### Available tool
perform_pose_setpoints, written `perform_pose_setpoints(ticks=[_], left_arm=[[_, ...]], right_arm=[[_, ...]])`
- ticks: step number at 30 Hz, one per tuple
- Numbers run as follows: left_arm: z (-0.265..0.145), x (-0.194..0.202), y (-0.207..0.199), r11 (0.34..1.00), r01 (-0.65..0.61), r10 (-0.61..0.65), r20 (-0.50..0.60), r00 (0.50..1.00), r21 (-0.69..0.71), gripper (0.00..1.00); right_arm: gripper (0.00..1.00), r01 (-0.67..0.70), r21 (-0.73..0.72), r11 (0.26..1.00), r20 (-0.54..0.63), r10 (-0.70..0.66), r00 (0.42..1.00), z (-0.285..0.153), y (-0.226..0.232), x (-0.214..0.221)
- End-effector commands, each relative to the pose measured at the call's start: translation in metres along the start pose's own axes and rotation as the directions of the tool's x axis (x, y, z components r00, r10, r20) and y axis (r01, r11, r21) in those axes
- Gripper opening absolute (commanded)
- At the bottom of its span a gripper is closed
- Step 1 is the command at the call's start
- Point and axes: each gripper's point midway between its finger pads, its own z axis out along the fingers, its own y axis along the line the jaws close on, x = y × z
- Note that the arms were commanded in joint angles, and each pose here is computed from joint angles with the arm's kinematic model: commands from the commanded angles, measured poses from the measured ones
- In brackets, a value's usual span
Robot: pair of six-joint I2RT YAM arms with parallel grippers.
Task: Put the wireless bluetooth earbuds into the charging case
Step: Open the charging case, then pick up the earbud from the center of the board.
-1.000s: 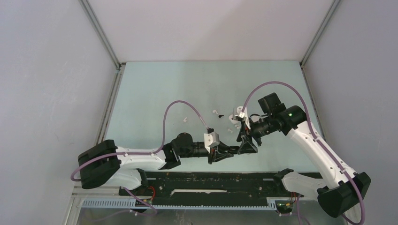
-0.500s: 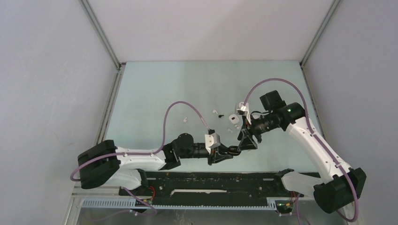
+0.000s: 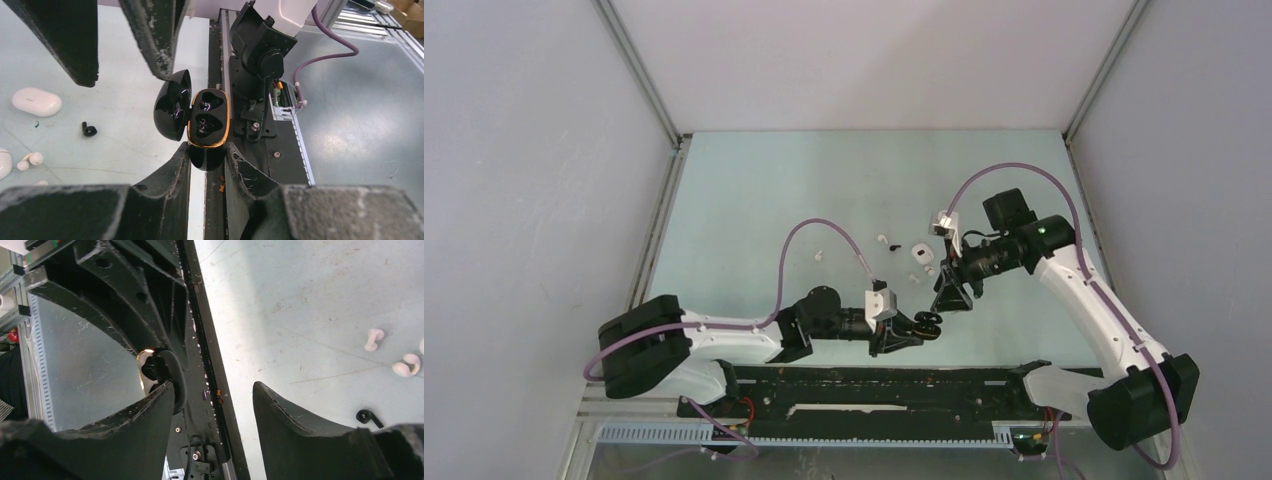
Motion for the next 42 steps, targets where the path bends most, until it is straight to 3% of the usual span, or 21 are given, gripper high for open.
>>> perform_pose_setpoints(ticks=[1,7,11,20,31,37,42], left_arm=[[0.007,-0.035,-0.006,0.999,-0.036,0.033,0.114,0.993,0.027,0.00],[0.004,-0.033,-0.004,0.999,-0.033,0.033,0.098,0.995,0.007,0.00],[-0.010,-0.039,-0.002,0.999,-0.011,0.016,0.115,0.993,-0.045,0.00],[-0.048,-0.050,0.012,0.978,-0.003,0.030,0.126,0.992,-0.209,0.00],[-0.071,-0.049,0.017,0.958,0.031,0.008,0.137,0.991,-0.285,0.00],[-0.074,-0.053,0.015,0.956,0.039,0.002,0.141,0.990,-0.290,0.00],[-0.073,-0.056,0.016,0.956,0.044,0.004,0.163,0.987,-0.291,0.00]], right_arm=[[0.61,0.013,0.048,0.999,0.028,-0.014,1.000,-0.007,-0.011,-0.013],[0.60,0.002,0.118,0.993,0.063,-0.010,0.998,-0.021,-0.026,-0.013],[0.53,-0.026,0.200,0.979,0.068,0.012,0.998,-0.032,-0.056,-0.004],[0.39,0.111,0.456,0.883,-0.190,-0.025,0.981,-0.050,-0.149,0.057],[0.28,-0.032,0.413,0.910,-0.023,0.046,0.999,-0.005,-0.191,-0.003],[0.30,0.016,0.446,0.895,-0.142,0.053,0.988,-0.018,-0.202,0.022],[0.33,-0.026,0.462,0.886,-0.220,0.143,0.965,-0.037,-0.198,0.062]])
